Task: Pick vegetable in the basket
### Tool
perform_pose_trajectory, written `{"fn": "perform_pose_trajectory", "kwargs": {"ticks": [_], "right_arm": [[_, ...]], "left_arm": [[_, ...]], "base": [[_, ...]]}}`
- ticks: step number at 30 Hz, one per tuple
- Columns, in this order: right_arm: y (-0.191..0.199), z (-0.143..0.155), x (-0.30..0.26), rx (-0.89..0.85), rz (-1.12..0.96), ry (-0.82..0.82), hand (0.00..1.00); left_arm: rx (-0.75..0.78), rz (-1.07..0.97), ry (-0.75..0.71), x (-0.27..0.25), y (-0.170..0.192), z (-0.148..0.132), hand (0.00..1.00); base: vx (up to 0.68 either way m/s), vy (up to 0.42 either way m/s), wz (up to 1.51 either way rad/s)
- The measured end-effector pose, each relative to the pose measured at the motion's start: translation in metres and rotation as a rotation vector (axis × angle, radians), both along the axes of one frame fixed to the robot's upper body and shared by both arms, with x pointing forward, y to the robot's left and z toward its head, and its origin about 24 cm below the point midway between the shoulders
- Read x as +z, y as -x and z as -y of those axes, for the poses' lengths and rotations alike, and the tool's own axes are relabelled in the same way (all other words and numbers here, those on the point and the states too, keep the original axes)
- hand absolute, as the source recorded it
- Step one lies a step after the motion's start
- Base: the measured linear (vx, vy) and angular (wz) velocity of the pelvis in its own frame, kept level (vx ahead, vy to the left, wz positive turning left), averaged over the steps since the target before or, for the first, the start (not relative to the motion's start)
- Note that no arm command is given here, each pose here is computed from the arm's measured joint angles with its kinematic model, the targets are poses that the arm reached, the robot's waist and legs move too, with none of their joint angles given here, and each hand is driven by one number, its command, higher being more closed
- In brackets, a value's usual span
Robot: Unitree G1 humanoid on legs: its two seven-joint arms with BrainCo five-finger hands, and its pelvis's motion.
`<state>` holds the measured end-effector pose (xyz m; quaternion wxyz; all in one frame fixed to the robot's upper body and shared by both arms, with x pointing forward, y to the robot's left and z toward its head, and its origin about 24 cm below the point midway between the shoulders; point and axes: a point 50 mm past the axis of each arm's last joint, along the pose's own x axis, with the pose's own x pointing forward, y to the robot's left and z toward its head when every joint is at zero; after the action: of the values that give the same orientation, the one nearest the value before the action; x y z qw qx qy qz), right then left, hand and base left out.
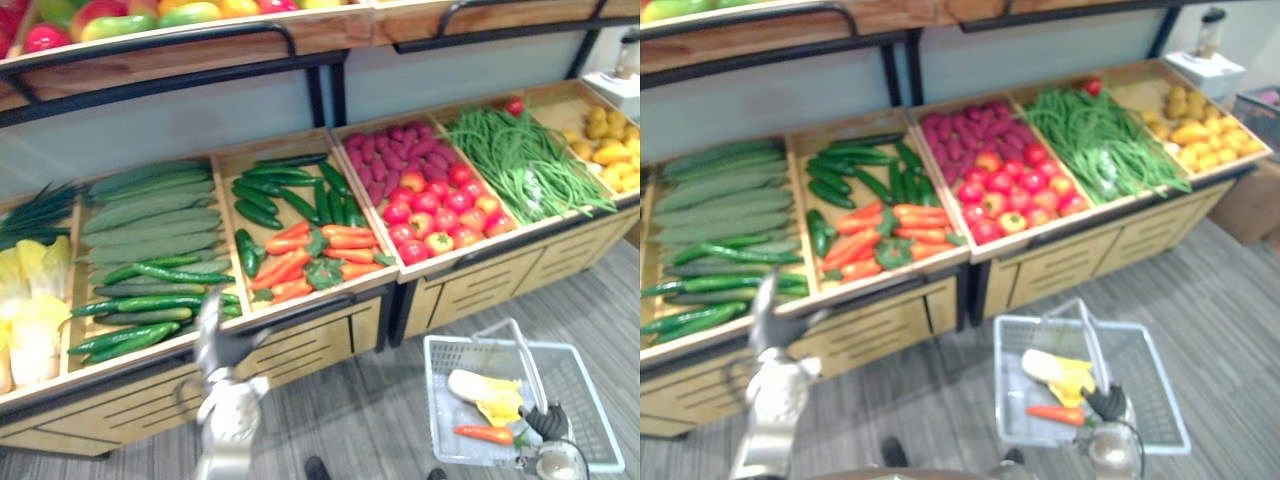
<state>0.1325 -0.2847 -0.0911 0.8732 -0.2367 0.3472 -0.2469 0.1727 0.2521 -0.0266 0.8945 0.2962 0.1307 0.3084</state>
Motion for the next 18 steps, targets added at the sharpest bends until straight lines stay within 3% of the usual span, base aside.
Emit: {"fn": "perform_pose_trajectory", "kwargs": {"ticks": [3,11,18], "right_arm": [[0.005,-0.005,-0.005,-0.015,-0.017,-0.024,1.00],[0.017,-0.028,-0.023,-0.069,-0.052,-0.111,1.00],[0.023,-0.029,-0.030,-0.102,-0.089,-0.117,1.00]], "left_arm": [[0.139,-0.215,0.086,-0.043,0.044,-0.012,0.00],[0.316,-0.666,0.322,-0.115,0.138,0.011,0.00],[0.389,-0.774,0.350,-0.122,0.161,0.009,0.00]], "base": [[0.03,-0.014,0.40],[0.03,-0.008,0.11],[0.04,-0.014,-0.04]]}}
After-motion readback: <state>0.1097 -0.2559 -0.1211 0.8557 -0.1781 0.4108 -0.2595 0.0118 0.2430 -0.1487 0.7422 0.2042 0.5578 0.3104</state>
